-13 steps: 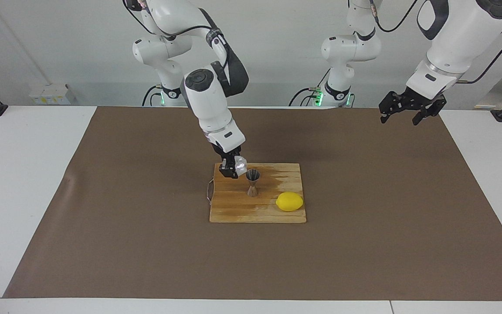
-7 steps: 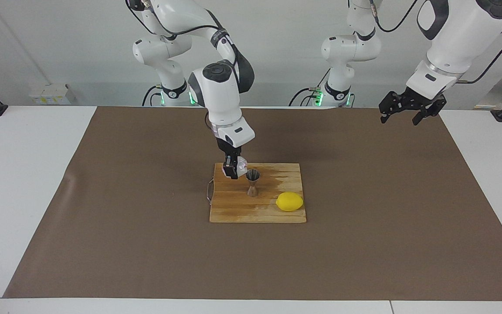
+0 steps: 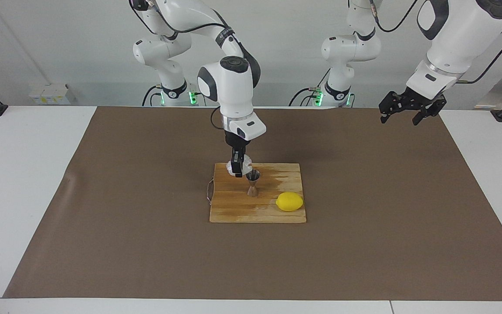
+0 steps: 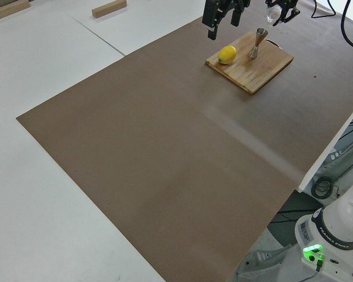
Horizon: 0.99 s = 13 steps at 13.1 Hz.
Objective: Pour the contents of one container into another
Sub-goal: 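Tilt the white cup with the right gripper above the metal cup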
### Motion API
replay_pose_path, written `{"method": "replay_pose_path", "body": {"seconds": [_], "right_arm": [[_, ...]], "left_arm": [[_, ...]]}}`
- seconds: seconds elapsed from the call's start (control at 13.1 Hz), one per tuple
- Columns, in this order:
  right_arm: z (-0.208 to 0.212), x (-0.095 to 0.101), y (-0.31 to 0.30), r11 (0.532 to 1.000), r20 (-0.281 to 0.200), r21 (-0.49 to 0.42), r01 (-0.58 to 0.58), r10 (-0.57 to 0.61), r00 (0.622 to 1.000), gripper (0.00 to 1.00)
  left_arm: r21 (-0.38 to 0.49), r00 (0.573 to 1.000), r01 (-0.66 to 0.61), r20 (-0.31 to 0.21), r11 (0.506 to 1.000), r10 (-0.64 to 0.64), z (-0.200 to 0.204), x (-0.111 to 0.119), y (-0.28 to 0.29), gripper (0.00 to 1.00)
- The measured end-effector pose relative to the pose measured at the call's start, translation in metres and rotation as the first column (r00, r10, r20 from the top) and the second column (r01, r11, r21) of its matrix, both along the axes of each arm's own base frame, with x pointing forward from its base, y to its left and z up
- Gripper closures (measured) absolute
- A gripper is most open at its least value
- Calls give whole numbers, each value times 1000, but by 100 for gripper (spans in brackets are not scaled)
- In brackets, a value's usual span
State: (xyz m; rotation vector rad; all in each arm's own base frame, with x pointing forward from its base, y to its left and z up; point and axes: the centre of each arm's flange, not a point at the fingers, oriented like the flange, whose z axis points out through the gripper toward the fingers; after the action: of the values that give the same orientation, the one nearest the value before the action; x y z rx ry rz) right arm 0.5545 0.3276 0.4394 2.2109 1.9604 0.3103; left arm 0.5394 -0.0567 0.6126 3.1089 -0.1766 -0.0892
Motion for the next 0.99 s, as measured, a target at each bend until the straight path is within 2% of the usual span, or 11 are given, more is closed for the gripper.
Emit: {"method": "replay_pose_path", "body": {"seconds": [0.69,0.99], "right_arm": [[0,2,-4,1000,3,1,7,-7,1000,51],[1,8,-5,1000,29,25,11,-12,999,51]], "left_arm": [[0,1000,0,0,1000,0,0,0,0,0],[0,1000,0,0,1000,0,0,0,0,0]]}}
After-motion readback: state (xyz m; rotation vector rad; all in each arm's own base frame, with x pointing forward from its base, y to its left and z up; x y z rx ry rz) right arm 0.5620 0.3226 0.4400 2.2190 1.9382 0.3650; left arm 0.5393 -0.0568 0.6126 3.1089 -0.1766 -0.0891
